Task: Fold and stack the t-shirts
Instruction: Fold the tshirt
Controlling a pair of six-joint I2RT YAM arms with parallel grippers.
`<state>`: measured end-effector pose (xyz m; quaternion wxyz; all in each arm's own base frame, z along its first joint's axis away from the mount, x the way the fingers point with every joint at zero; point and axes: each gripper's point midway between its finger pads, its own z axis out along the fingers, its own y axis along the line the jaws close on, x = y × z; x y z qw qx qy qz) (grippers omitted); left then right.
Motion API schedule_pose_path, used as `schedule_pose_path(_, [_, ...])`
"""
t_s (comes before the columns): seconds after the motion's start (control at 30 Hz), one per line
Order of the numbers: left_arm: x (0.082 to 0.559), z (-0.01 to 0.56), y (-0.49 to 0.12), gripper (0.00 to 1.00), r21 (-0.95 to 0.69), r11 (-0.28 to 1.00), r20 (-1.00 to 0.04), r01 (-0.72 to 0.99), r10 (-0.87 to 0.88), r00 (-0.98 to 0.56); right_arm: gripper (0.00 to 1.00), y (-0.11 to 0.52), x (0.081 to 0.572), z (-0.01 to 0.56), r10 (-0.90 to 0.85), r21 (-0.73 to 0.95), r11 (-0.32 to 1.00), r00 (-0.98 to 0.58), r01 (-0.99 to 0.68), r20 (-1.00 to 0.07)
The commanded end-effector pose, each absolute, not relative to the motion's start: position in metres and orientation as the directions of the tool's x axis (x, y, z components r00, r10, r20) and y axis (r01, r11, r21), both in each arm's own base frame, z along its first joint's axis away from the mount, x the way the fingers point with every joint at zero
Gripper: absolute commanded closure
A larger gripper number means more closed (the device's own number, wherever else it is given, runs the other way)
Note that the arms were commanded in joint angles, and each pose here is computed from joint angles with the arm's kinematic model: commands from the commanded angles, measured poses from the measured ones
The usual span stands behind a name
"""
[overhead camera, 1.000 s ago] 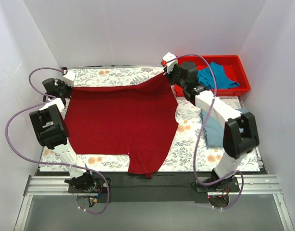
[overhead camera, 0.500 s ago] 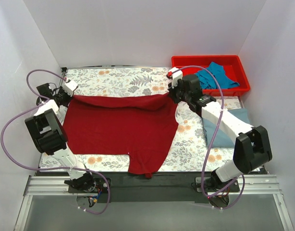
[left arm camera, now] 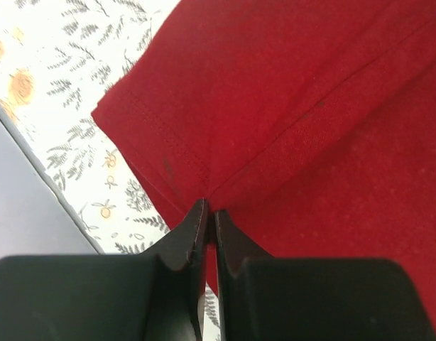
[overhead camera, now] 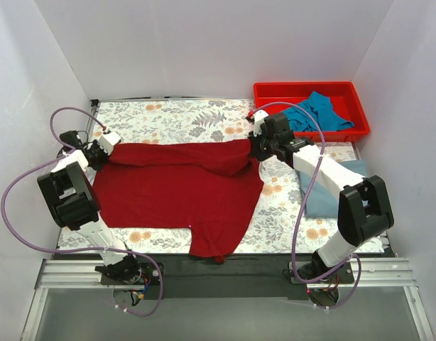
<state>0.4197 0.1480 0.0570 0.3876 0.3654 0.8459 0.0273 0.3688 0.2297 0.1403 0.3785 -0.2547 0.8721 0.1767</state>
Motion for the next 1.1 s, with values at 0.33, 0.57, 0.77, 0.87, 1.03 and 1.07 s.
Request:
schedule_pose_path(0.33, [0.421, 0.044, 0.169, 1.00, 0.316, 0.769, -0.576, 0.555, 0.621, -0.532, 0.99, 0.245, 0.313, 0.129, -0.293, 0.307, 0.731, -0.687, -0.610, -0.665])
schedule_pose_path(0.57, [0.430, 0.053, 0.171, 1.00, 0.326, 0.778, -0.597, 0.537, 0.610, -0.521, 0.99, 0.260, 0.312, 0.153, -0.258, 0.359, 0.682, -0.669, -0.637, -0.697])
schedule_pose_path(0.77, [0.425, 0.046, 0.168, 1.00, 0.322, 0.769, -0.587, 0.552, 0.619, -0.521, 0.99, 0.261, 0.294, 0.135, -0.265, 0.405, 0.666, -0.706, -0.627, -0.657])
schedule_pose_path(0.87, [0.421, 0.040, 0.169, 1.00, 0.324, 0.761, -0.571, 0.562, 0.631, -0.525, 0.99, 0.266, 0.288, 0.138, -0.261, 0.420, 0.652, -0.707, -0.631, -0.657])
schedule_pose_path(1.03, [0.424, 0.041, 0.173, 0.99, 0.329, 0.767, -0.570, 0.551, 0.627, -0.531, 0.99, 0.277, 0.290, 0.156, -0.230, 0.451, 0.626, -0.703, -0.636, -0.673])
schedule_pose_path(1.07, [0.425, 0.042, 0.173, 0.99, 0.328, 0.772, -0.573, 0.545, 0.621, -0.535, 0.99, 0.278, 0.291, 0.160, -0.221, 0.455, 0.626, -0.704, -0.633, -0.675])
